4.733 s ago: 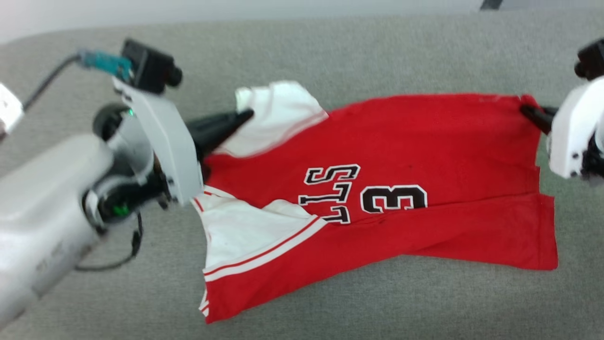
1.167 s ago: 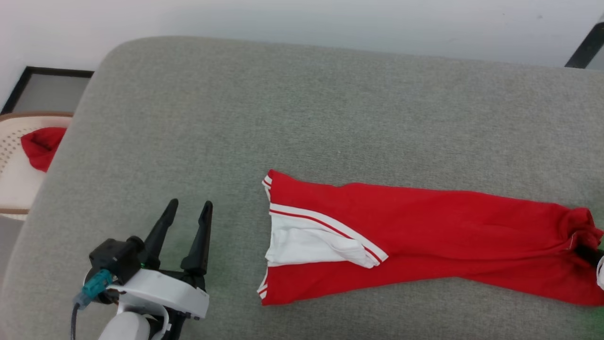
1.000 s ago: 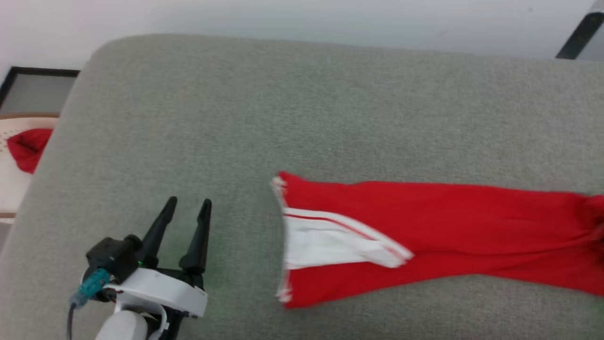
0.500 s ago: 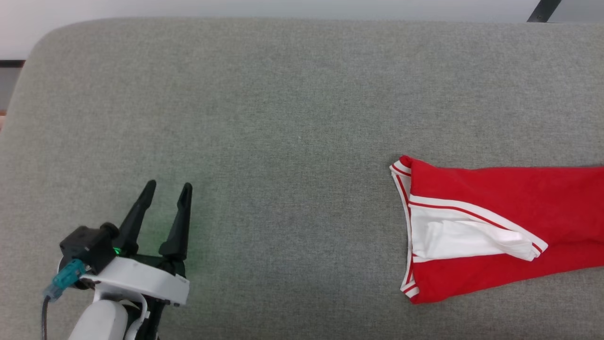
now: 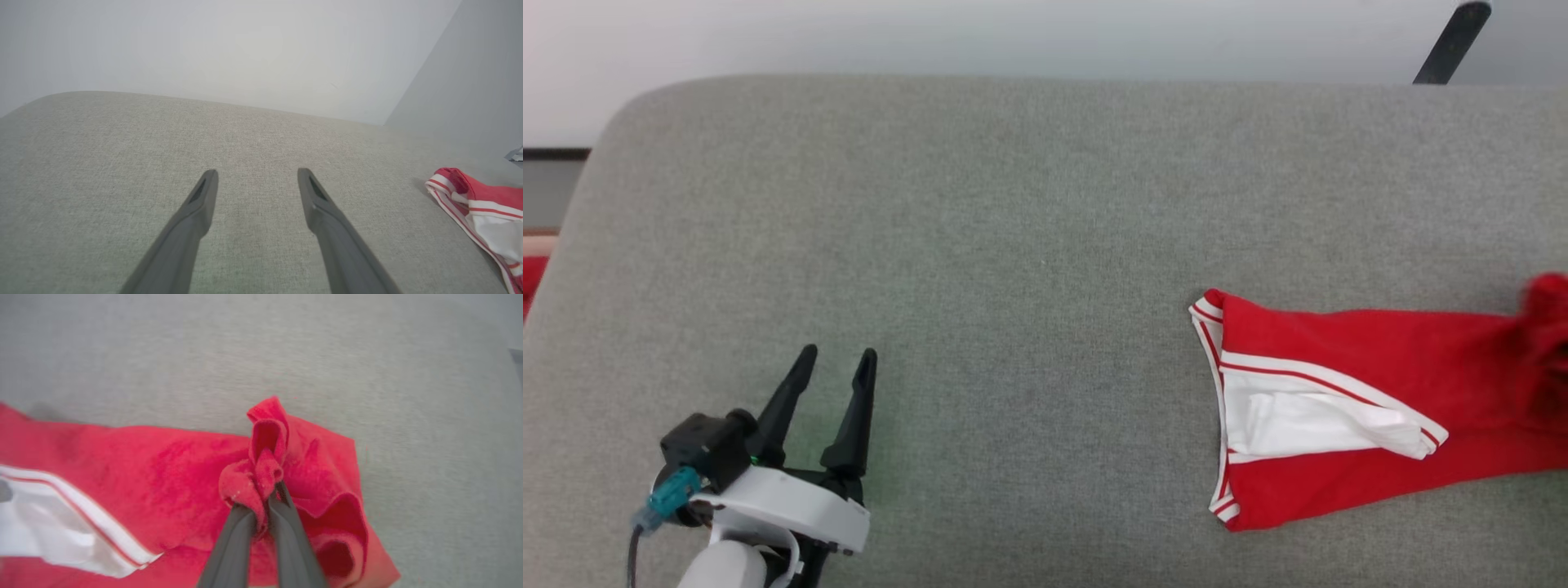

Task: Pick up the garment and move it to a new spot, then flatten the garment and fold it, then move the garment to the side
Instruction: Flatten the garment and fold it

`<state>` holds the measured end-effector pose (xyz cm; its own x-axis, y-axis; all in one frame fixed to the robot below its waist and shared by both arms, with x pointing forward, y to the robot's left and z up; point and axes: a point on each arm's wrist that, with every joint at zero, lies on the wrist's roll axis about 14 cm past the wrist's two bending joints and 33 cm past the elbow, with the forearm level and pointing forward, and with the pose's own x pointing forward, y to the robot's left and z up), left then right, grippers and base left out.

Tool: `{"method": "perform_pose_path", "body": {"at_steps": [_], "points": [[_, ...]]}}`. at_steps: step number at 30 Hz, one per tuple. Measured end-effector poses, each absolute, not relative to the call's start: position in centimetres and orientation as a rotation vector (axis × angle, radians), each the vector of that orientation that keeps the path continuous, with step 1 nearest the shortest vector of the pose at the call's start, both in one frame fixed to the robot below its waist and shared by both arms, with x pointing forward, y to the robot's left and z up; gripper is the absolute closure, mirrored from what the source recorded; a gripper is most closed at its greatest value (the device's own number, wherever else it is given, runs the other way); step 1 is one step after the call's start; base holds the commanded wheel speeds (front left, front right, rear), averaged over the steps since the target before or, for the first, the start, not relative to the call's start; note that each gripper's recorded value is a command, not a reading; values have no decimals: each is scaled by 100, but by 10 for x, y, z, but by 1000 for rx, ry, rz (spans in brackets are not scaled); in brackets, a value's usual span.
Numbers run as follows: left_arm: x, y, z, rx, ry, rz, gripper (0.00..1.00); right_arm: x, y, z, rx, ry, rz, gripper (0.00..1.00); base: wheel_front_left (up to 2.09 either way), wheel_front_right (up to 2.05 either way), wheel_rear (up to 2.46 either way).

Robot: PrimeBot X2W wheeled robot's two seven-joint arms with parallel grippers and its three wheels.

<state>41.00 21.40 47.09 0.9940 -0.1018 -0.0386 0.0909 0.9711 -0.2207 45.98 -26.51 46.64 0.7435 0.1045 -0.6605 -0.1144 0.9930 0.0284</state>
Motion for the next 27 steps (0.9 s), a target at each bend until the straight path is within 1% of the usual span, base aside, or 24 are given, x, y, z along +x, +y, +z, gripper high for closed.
{"method": "perform_pose_path", "body": {"at_steps": [7,12,15,19,25,26,27], "points": [[400,214,480,-229,27,-91,0,444,-150,486,2,677,458,100,0,0,0],[392,214,479,-235,31,-84,0,432,-89,484,6,688,630,100,0,0,0],[388,218,480,-238,30,-73,0,426,-67,476,1,714,692,100,0,0,0],[386,221,482,-237,24,-60,0,421,-52,461,-8,754,734,100,0,0,0],[381,227,483,-238,23,-41,0,418,-46,449,10,768,744,100,0,0,0],[380,227,483,-239,22,-40,0,419,-47,449,18,763,740,81,0,0,0],[380,228,483,-239,22,-38,0,419,-47,449,21,761,736,64,0,0,0]]}}
